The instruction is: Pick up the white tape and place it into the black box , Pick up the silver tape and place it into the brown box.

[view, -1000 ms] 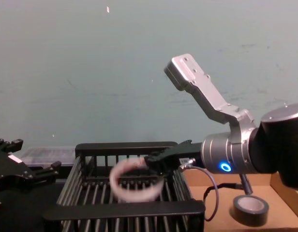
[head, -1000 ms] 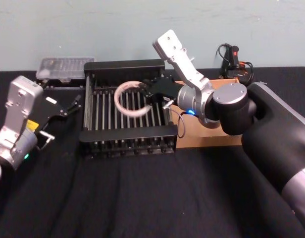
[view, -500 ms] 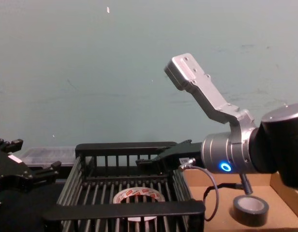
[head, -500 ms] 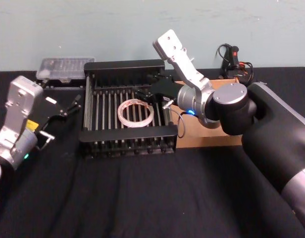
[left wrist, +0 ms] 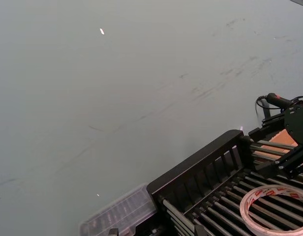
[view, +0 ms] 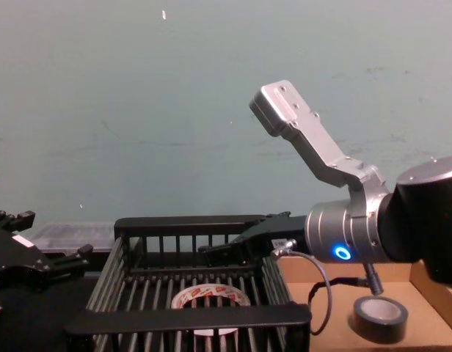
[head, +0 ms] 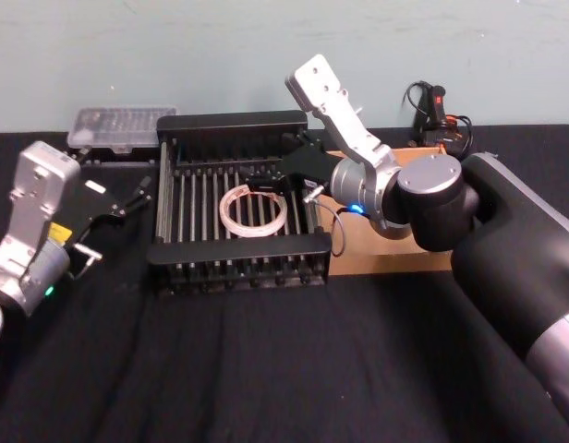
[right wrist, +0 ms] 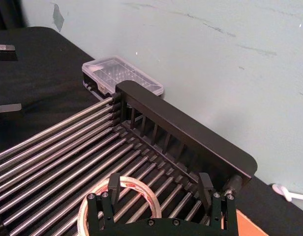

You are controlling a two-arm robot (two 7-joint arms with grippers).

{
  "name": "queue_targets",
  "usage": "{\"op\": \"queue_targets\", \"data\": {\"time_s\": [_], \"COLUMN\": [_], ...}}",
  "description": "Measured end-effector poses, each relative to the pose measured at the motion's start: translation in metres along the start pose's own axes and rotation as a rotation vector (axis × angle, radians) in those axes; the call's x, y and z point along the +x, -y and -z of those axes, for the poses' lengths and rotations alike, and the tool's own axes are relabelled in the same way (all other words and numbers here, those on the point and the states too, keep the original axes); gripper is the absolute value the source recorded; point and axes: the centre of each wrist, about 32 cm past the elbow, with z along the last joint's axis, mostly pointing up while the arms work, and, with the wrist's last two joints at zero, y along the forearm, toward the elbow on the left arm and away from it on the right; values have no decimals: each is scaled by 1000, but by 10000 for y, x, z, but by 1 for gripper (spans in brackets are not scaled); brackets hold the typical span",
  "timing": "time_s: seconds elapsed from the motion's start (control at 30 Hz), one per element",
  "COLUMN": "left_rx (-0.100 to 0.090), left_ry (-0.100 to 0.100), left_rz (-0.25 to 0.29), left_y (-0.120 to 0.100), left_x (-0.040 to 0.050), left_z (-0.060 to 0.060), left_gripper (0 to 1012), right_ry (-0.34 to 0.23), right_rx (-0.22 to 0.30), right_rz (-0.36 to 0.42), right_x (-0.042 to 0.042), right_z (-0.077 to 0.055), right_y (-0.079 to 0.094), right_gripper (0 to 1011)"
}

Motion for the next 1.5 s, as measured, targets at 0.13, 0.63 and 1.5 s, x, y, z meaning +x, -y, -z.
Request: {"op": "queue_targets", "data": {"time_s": [0.13, 0.63, 1.5], "left_rx": [0, 0, 0], "left_ry": [0, 0, 0], "left_rz": [0, 0, 0], "left_y": [0, 0, 0], "left_x": [0, 0, 0], "left_z": [0, 0, 0], "left_gripper": [1002, 1001, 1001], "right_ry": [-6, 26, 37], "right_rx": [11, 92, 131], "right_rz": [-4, 20, 382], "right_x": [19, 143, 227], "right_z": [6, 10, 463], "right_y": [37, 548, 1242], "right_gripper": [1002, 1002, 1002]}}
